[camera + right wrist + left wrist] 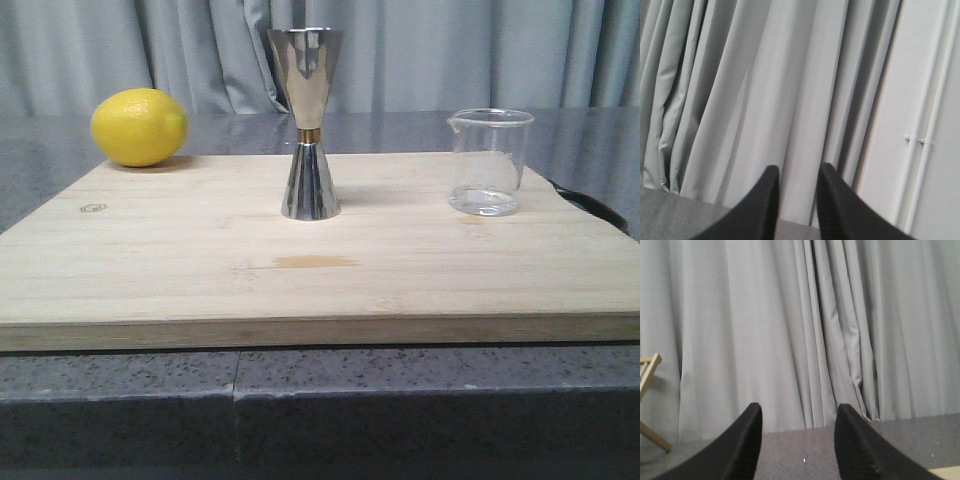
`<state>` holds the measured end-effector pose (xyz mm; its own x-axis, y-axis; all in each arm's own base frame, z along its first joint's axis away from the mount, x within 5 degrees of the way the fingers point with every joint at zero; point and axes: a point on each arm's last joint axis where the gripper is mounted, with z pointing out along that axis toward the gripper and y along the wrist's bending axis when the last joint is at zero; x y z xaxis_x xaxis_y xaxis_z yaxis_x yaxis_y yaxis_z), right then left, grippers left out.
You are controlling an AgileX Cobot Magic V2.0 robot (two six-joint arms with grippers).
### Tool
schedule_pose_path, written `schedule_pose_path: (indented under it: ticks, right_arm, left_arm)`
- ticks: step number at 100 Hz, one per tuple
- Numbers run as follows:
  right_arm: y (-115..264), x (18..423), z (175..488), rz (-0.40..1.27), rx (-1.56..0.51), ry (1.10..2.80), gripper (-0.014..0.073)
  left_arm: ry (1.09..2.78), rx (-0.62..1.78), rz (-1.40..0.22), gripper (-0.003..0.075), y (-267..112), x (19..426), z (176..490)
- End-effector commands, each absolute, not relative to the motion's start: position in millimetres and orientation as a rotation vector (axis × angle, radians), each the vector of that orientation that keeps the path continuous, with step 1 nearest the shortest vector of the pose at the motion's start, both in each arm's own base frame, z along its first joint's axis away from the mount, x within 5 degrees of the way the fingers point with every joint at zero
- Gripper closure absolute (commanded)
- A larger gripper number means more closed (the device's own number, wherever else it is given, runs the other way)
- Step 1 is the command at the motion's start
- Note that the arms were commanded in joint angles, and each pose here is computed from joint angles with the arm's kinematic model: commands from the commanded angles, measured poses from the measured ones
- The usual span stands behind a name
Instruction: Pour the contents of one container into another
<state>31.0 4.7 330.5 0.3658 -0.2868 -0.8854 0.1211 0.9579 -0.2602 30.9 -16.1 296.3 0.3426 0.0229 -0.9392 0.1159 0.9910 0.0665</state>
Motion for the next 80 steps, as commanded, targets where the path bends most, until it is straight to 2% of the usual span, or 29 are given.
schedule_pose_path:
  ticks: [1, 6, 15, 80]
  right_arm:
    - [8, 32, 325, -0.243, -0.191, 1.168, 0.0605]
    - [7, 35, 319, -0.241, -0.190, 1.189, 0.0670]
    - [7, 38, 312, -0.238, -0.191, 1.210, 0.0668]
    - [7, 39, 309, -0.235, -0.195, 1.220, 0.0668]
  left_arm:
    - [1.216, 0.086, -0.124, 0.0507, -16, 31, 295]
    - [1.220, 0.065, -0.144, 0.0578, -15, 32, 293]
    - [1.221, 0.059, -0.148, 0.0741, -15, 32, 293]
    - [1.222, 0.055, -0.145, 0.0739, -14, 32, 293]
